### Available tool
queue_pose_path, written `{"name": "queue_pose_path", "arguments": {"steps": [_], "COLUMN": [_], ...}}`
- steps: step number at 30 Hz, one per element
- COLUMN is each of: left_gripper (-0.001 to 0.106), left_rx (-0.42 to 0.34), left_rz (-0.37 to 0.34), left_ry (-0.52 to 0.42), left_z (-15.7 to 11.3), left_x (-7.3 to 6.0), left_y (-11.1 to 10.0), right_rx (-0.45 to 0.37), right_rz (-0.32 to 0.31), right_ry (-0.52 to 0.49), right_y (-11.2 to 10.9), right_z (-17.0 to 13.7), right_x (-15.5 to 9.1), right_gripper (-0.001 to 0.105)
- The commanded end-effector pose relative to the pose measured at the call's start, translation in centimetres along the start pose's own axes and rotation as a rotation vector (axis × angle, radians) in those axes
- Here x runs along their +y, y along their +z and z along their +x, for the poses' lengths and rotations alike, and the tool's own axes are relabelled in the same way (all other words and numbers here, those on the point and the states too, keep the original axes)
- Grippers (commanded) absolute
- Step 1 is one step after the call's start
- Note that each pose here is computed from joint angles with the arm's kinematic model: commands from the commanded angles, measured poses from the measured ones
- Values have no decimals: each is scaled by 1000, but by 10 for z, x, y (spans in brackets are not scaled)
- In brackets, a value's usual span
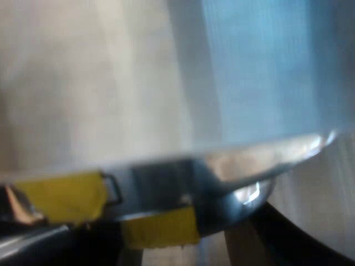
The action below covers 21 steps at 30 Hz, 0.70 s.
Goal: Put the handle in the coffee machine
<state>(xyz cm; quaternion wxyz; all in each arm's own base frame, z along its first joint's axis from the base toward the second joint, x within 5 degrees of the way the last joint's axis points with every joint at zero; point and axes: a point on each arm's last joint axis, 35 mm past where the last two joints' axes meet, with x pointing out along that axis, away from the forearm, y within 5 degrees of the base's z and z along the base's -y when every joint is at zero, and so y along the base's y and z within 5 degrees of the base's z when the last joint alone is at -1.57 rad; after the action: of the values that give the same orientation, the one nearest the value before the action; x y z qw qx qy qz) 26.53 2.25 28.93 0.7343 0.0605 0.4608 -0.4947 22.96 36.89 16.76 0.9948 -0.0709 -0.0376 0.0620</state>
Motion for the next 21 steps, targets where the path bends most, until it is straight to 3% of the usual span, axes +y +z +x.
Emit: {"name": "queue_pose_path", "arguments": {"steps": [1,8,15,21], "left_gripper": [0,0,0,0], "left_rx": [-13,50,55,36], "left_rz": [-31,7,-87,-147], "left_ry": [1,181,269,308], "left_z": [11,29,32,35], "left_x": [-9,-24,-39,-40], "left_y": [-8,10,21,14], "right_rx": [-51,-53,-54,-40], "right_rz": [35,35,21,-7], "right_ry": [25,32,34,68], "right_y": [17,18,18,14], "right_z": [5,5,5,3], "right_x": [-2,-2,-2,1], "right_gripper": [38,38,38,38]}}
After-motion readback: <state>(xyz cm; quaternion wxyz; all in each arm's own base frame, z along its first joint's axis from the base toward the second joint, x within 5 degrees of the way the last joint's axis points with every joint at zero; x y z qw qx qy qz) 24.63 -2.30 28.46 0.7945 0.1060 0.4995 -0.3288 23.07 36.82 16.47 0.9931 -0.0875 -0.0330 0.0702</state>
